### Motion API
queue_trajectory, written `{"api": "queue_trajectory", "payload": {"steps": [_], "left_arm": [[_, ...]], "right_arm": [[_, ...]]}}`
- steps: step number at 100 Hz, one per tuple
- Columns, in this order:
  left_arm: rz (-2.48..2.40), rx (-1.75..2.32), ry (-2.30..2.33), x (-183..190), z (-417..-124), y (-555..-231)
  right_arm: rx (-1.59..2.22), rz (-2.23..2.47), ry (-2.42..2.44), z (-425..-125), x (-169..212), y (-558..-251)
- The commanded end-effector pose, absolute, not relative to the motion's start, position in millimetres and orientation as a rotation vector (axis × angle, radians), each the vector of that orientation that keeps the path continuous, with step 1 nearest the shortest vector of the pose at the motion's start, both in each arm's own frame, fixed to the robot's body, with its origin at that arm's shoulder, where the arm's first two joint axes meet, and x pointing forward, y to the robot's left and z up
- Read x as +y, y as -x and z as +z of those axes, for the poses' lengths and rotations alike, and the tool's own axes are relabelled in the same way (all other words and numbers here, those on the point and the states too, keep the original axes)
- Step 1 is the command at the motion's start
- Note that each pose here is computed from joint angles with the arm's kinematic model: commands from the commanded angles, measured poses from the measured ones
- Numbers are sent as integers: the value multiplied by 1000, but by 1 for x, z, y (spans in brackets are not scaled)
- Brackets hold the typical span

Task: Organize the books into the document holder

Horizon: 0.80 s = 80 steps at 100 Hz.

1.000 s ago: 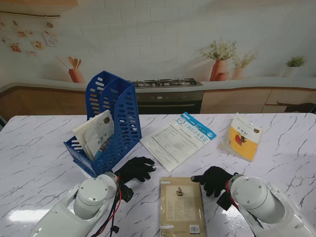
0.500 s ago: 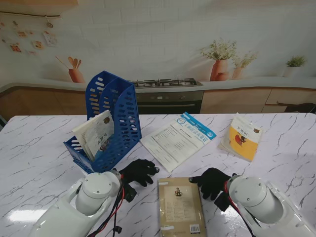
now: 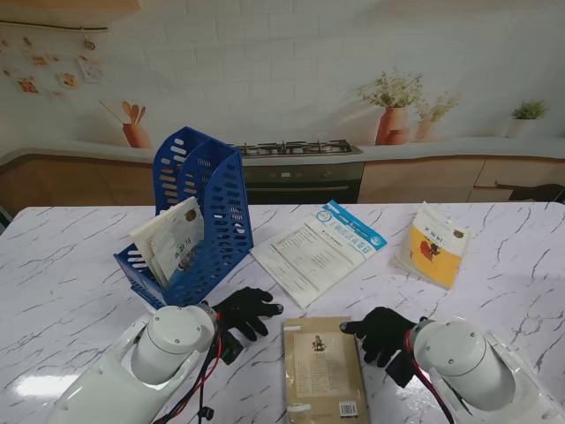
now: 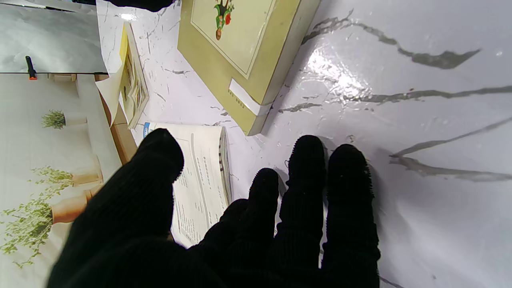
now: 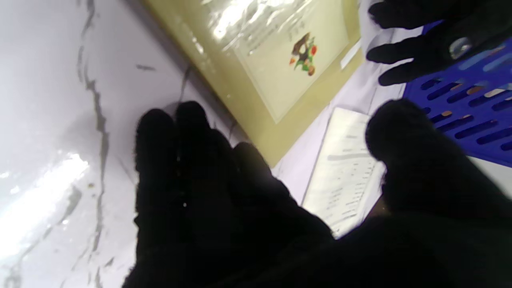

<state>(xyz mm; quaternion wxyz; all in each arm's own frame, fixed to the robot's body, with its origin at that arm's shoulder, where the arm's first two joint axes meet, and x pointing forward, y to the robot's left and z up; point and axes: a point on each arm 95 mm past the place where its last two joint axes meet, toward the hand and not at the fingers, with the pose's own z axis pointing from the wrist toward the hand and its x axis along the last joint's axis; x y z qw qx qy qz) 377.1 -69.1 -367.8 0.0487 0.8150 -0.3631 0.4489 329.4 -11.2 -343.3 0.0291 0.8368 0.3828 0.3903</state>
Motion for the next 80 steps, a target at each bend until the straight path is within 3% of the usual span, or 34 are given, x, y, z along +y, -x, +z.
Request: {"api": "queue_trajectory", "payload": {"steps": [1,80], "left_arm": [[1243,-1098,-2498,-69,-398,-363],[1213,-1050,-2400,-78,-409,-365]], "right_arm": [[1170,1136,-2673,-360,-7,-320],[1061,1200,-2834,-377,20,-320]]}}
